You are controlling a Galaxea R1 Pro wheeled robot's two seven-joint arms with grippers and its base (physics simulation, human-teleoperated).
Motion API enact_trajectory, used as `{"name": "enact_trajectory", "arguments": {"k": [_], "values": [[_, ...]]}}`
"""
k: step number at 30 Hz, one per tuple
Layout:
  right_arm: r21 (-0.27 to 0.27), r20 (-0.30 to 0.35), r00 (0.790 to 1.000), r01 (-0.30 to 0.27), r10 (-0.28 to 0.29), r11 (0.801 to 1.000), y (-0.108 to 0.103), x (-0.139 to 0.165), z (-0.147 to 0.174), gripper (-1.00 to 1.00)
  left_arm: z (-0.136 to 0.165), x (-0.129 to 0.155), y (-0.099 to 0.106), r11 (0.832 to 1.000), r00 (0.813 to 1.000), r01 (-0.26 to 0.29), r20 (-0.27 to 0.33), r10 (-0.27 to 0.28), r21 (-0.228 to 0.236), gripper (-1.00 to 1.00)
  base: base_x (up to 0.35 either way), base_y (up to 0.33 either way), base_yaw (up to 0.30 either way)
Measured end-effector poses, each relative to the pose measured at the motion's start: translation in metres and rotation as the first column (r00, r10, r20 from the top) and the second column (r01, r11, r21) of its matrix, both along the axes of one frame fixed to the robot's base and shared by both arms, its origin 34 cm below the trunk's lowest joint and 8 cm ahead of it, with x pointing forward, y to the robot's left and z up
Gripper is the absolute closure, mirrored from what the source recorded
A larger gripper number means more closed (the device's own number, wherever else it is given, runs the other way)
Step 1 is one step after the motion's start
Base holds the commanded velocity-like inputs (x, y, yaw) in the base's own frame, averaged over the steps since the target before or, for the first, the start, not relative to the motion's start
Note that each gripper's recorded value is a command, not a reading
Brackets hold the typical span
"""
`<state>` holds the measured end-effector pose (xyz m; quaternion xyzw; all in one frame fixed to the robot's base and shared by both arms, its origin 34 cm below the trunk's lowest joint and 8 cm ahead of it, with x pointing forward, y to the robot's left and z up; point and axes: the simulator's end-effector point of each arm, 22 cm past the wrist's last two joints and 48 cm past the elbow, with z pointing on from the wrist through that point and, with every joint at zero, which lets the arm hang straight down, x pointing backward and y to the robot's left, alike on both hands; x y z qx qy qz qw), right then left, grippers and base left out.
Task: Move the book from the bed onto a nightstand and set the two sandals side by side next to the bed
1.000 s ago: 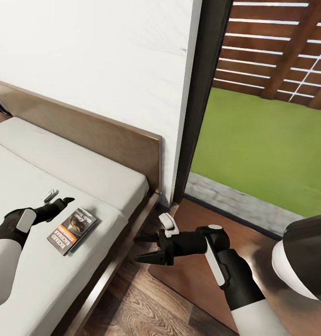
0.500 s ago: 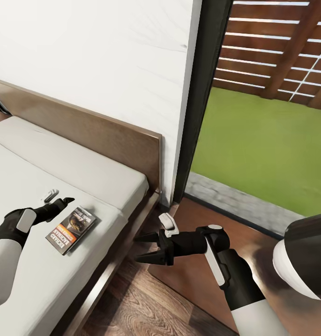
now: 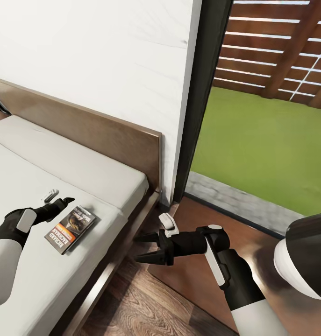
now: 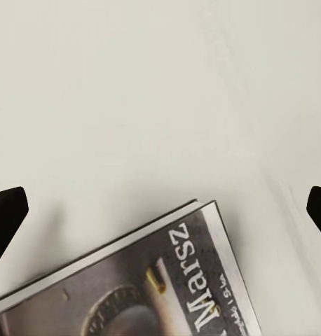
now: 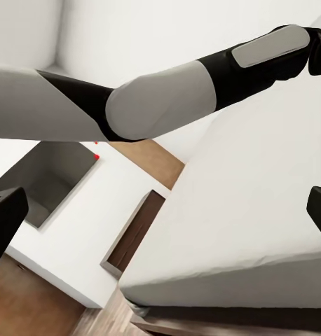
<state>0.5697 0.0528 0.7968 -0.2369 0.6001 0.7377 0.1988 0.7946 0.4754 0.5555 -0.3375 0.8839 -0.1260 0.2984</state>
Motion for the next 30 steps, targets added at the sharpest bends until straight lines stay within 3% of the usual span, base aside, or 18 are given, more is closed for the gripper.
{"name": "enact_trajectory", "arguments": {"k": [30], "values": [[0.001, 0.001, 1.0, -0.001, 0.001, 1.0, 0.001, -0.002, -0.015, -1.0, -0.015, -0.002, 0.0, 1.0, 1.0, 0.0, 0.0, 0.0, -0.001, -1.0, 0.0, 0.0, 0.0]]}}
